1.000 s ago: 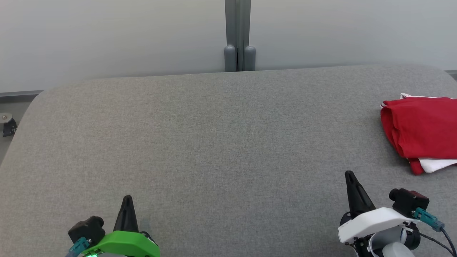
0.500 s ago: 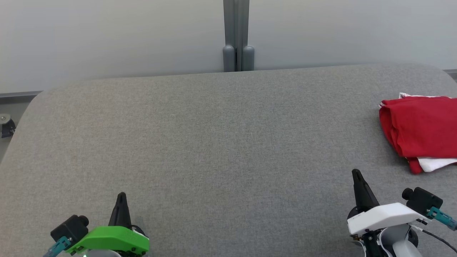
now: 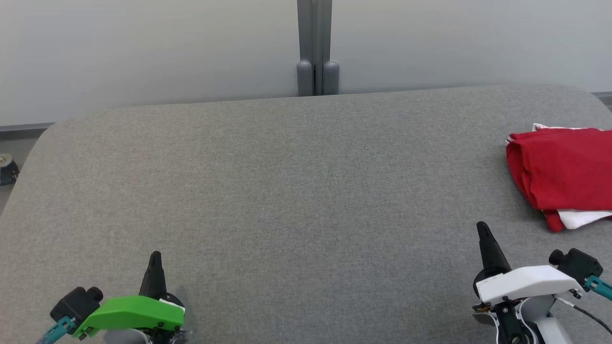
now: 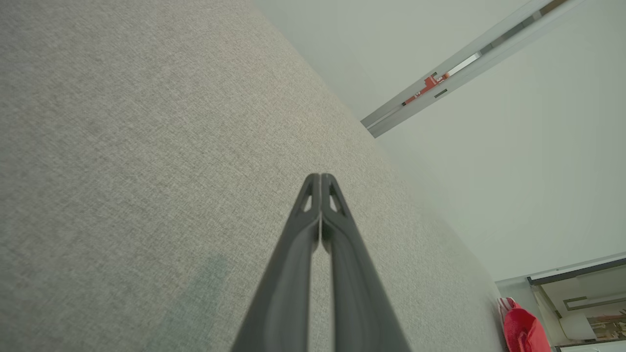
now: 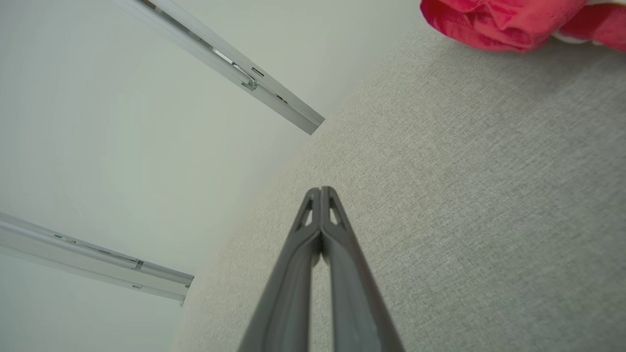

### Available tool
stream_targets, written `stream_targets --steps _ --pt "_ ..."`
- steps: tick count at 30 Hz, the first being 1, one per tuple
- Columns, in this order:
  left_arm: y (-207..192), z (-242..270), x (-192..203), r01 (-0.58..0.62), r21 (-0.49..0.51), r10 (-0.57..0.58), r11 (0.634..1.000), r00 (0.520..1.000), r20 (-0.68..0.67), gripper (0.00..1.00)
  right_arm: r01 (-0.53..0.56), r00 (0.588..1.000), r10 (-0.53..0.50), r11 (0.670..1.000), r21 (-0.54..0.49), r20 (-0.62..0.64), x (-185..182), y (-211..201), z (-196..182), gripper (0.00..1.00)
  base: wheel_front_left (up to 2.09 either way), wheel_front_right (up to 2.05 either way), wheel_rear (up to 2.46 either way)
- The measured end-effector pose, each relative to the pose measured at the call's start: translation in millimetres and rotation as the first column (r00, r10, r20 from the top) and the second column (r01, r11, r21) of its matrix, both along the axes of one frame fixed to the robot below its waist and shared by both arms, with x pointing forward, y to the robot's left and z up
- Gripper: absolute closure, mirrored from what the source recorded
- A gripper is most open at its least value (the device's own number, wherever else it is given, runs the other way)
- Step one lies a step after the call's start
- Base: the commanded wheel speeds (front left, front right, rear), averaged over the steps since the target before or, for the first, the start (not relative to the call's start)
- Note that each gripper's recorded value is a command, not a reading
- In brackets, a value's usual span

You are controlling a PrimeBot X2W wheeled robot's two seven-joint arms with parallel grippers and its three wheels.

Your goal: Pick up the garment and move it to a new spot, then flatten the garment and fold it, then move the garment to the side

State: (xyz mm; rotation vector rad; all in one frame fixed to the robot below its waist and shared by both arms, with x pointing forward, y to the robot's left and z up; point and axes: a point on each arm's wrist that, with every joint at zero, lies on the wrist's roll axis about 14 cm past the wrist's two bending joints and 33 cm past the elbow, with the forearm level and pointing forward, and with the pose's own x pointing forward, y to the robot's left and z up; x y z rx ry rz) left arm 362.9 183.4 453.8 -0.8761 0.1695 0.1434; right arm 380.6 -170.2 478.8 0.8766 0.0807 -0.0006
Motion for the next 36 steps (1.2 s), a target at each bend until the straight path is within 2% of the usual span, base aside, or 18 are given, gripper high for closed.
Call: stream_targets --steps 16,36 --pt "3.9 8.8 6.5 -0.015 -0.178 0.02 0.984 0.999 0.026 1.0 0.028 1.0 -0.027 0.985 0.173 -0.007 2.5 -8.2 4.1 1.0 0.0 0.0 0.0" --pt "7.3 22.4 13.7 -0.011 -0.359 0.04 0.933 0.997 0.073 1.0 0.045 0.999 -0.046 0.934 0.355 -0.006 4.9 -15.7 10.4 1.0 0.0 0.0 0.0"
